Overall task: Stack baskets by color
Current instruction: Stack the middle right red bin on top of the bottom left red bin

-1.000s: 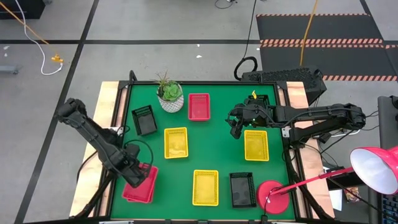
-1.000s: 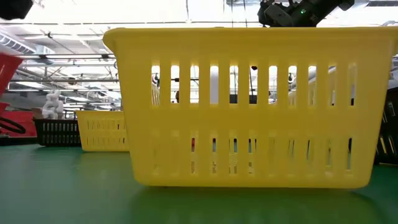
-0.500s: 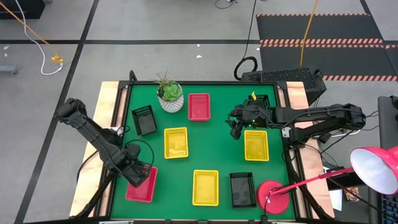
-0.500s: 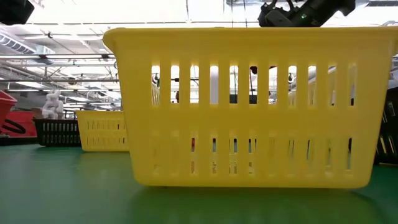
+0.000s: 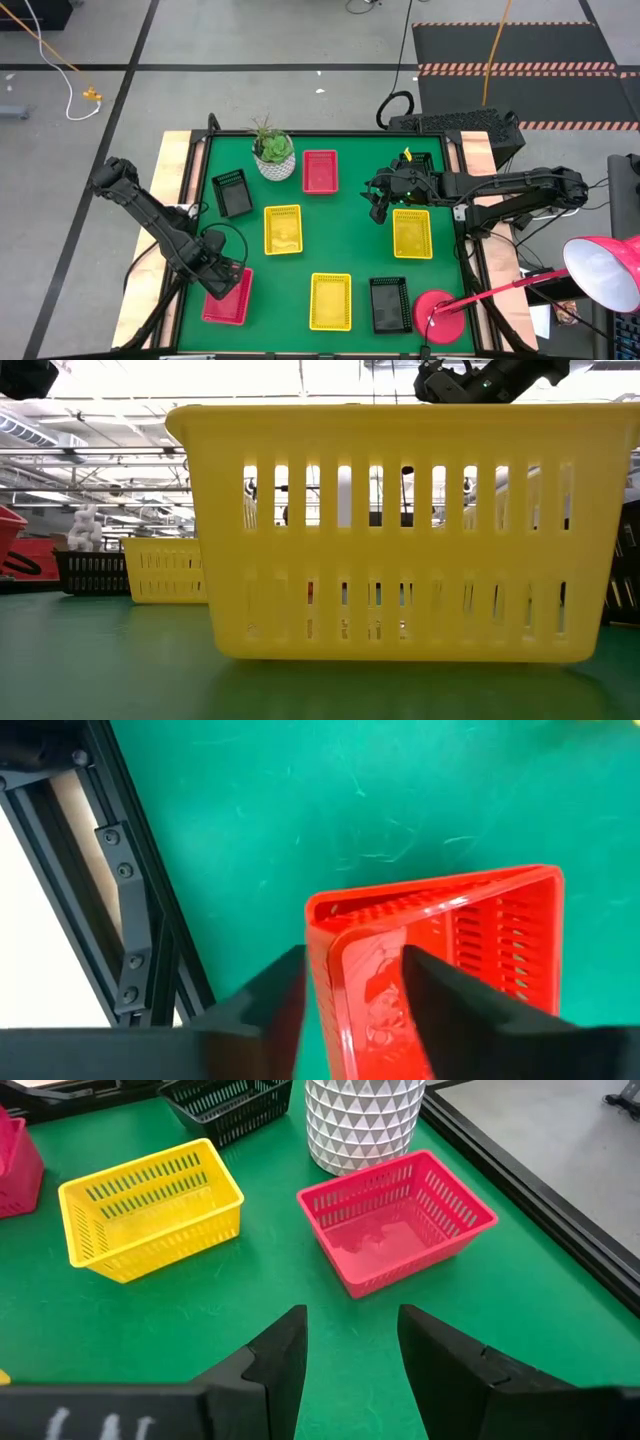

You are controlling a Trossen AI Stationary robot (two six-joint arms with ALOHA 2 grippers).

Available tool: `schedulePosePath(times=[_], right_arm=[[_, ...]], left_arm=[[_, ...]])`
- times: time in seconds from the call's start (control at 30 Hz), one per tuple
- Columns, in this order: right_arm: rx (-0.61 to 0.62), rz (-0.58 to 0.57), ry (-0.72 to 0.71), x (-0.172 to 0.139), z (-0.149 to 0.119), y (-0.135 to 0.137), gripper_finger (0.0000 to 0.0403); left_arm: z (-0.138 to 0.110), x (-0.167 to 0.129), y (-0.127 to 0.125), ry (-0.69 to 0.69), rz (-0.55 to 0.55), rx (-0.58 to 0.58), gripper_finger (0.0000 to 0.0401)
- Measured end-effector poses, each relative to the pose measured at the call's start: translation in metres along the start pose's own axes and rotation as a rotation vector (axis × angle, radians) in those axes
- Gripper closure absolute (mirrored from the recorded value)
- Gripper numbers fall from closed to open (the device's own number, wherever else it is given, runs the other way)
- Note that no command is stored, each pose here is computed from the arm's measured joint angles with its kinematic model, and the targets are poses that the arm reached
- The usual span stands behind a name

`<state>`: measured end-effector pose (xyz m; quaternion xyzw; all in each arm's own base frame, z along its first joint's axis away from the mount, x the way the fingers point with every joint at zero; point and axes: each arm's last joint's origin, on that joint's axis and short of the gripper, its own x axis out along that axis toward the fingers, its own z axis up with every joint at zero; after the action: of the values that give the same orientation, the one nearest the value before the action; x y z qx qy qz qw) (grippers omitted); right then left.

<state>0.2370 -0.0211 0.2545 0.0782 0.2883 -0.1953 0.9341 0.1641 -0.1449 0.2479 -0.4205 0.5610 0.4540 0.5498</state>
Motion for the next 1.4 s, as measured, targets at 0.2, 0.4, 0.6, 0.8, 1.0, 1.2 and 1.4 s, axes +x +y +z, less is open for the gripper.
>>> schedulePosePath(times=[0.2,0.4,0.6,0.8,1.0,1.2,1.4], right_arm=[[0.0,0.0,0.0,0.0,0.0,0.0,0.025],[0.0,0.0,0.001,0.0,0.0,0.0,0.025],[0.0,0.0,0.001,0.0,0.0,0.0,0.025],[-0.001,0.0,0.001,0.0,0.0,0.0,0.025],[-0.003,-0.003,0.01,0.0,-0.001,0.0,0.025],[0.0,-0.004,0.014,0.0,-0.002,0.0,0.025],[0.003,-0.004,0.014,0.0,-0.002,0.0,0.025]], left_arm=[[0.001,0.0,0.0,-0.029,-0.015,0.01,0.0385],[0.0,-0.001,0.001,-0.052,-0.032,0.022,0.0387],[0.0,-0.013,0.011,-0.064,-0.138,0.008,0.039],[-0.001,-0.023,0.019,-0.115,-0.259,-0.017,0.0394],[-0.008,-0.016,0.014,-0.114,-0.228,-0.022,0.0397],[-0.013,-0.006,0.007,-0.128,-0.168,-0.016,0.0341],[-0.017,0.004,0.004,-0.101,-0.061,-0.01,0.0236]])
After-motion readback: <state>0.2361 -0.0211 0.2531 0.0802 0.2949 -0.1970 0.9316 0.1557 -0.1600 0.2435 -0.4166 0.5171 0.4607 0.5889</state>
